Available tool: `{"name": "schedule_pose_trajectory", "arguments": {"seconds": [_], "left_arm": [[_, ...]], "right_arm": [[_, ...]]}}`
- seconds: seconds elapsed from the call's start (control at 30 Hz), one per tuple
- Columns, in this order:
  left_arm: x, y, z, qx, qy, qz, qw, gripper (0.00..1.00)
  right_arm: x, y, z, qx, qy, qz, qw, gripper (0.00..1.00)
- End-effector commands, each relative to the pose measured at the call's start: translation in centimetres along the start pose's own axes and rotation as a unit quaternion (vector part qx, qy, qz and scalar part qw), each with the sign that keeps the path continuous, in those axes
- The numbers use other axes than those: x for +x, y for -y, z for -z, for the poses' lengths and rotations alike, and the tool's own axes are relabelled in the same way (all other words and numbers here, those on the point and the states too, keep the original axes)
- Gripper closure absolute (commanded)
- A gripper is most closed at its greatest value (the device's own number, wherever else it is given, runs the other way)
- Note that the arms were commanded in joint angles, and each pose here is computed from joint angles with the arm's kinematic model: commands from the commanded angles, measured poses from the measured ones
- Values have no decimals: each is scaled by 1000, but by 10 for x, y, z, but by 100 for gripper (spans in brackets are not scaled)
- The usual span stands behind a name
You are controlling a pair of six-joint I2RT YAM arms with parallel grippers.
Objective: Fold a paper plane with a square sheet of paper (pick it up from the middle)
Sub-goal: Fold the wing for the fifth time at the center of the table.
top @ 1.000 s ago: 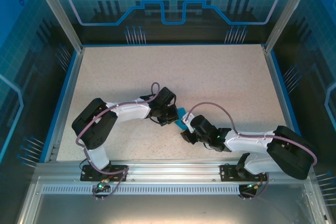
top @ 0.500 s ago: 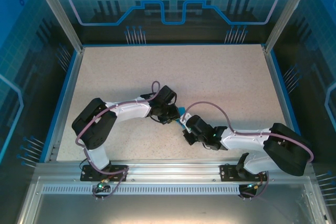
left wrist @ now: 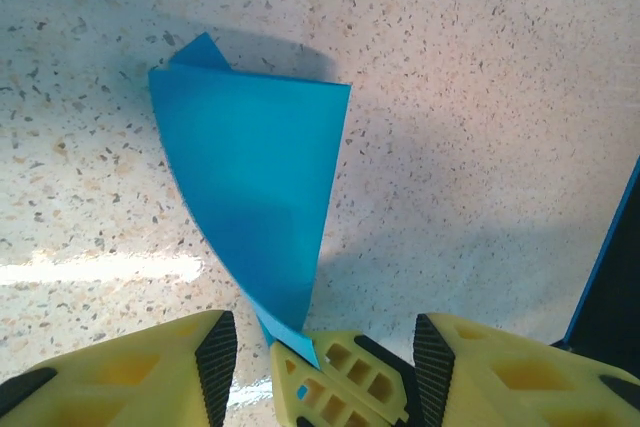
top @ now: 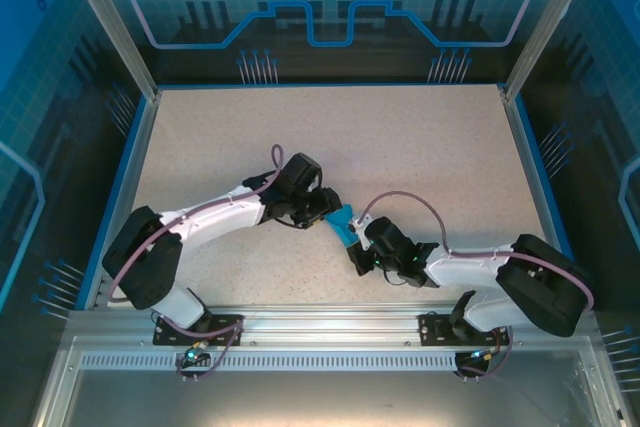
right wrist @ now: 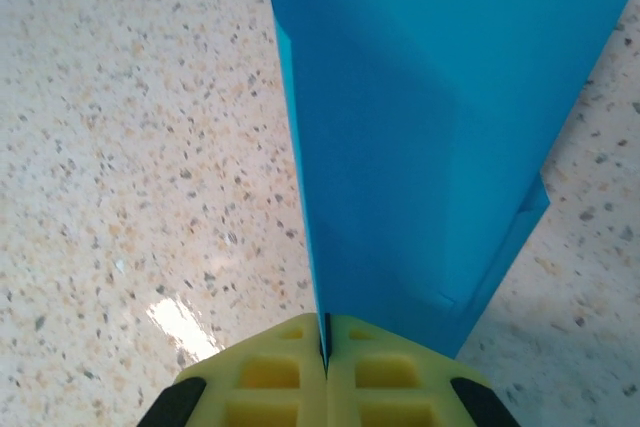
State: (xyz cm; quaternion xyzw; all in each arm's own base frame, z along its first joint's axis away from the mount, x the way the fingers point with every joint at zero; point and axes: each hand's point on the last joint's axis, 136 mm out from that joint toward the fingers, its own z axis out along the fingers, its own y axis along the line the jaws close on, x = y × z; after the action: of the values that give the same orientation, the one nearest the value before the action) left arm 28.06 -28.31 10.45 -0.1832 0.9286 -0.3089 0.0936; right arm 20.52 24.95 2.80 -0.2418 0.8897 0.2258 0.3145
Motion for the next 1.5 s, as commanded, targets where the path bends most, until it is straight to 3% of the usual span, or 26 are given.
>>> {"name": "schedule_pose_trajectory", "arguments": {"seconds": [0.0,0.17,0.57,1.47], "left_arm": [[4,-20,-1,-20,0,9,1000,46],[7,-17,2,1,1,4,1000,45],[18,3,-19,41,-24,-13,999,56],[34,26,-71,81,-68,-43,993,58]], "right_arm": [[0,-2,-5,-28,9,-57,998,95],[6,6,-8,-44,-2,-125,991,95],[9,12,-6,-82,-12,-232,969,93],[32,25,-10,-96,-91,-331,934,93]]}}
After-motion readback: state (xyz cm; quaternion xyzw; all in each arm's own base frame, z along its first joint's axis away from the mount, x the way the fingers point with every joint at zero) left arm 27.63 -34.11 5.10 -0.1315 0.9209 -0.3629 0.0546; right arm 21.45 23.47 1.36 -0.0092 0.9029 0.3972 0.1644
